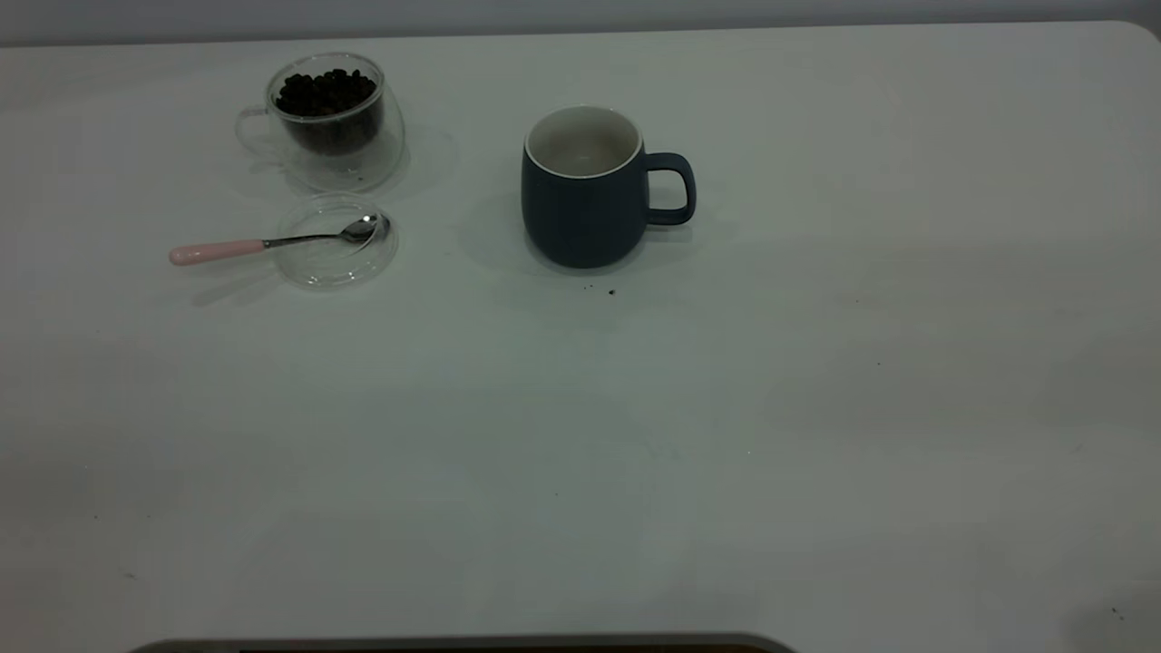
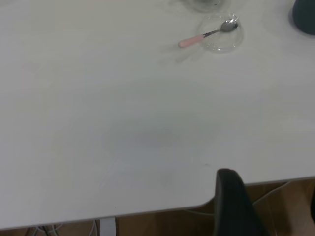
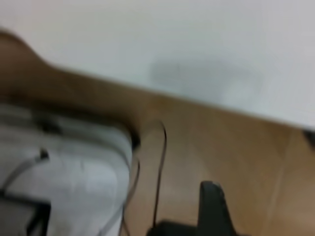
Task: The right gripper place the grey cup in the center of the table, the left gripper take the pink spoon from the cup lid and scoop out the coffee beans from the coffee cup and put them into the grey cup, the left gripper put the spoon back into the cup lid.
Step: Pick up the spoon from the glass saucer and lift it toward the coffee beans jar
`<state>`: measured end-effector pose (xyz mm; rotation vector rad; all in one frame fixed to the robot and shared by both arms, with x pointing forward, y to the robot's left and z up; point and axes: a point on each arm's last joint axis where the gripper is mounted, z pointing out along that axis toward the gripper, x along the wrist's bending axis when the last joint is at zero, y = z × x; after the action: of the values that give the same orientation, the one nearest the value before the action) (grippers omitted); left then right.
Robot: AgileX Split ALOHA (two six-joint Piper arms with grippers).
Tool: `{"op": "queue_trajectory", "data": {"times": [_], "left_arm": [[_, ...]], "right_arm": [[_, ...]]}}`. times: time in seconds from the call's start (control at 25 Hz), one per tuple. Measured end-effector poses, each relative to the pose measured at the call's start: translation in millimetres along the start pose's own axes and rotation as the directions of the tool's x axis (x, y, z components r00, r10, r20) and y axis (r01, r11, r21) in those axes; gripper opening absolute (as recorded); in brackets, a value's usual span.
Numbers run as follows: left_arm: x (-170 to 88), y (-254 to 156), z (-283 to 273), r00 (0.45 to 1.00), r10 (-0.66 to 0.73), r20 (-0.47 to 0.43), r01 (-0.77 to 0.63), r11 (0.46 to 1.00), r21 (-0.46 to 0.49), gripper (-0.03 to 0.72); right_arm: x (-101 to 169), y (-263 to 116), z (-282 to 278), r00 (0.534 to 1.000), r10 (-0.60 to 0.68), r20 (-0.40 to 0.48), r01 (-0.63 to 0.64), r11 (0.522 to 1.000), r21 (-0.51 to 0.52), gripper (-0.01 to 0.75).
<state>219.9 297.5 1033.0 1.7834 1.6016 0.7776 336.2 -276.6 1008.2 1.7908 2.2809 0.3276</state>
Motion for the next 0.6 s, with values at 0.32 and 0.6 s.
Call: {"op": "queue_trajectory", "data": {"times": [0.32, 0.6], "left_arm": [[0, 0, 0, 1.0, 0.0, 0.0, 0.0, 1.0, 0.0, 0.436], [0, 0, 0, 1.0, 0.0, 0.0, 0.0, 1.0, 0.0, 0.436]], "right_arm": [[-11, -35, -39, 0.985, 0.166, 0.037, -0.146, 0.935, -0.322, 0.531], [-5, -78, -63, 0.968, 0.247, 0.045, -0.172, 0.783, -0.598, 0.531]]}}
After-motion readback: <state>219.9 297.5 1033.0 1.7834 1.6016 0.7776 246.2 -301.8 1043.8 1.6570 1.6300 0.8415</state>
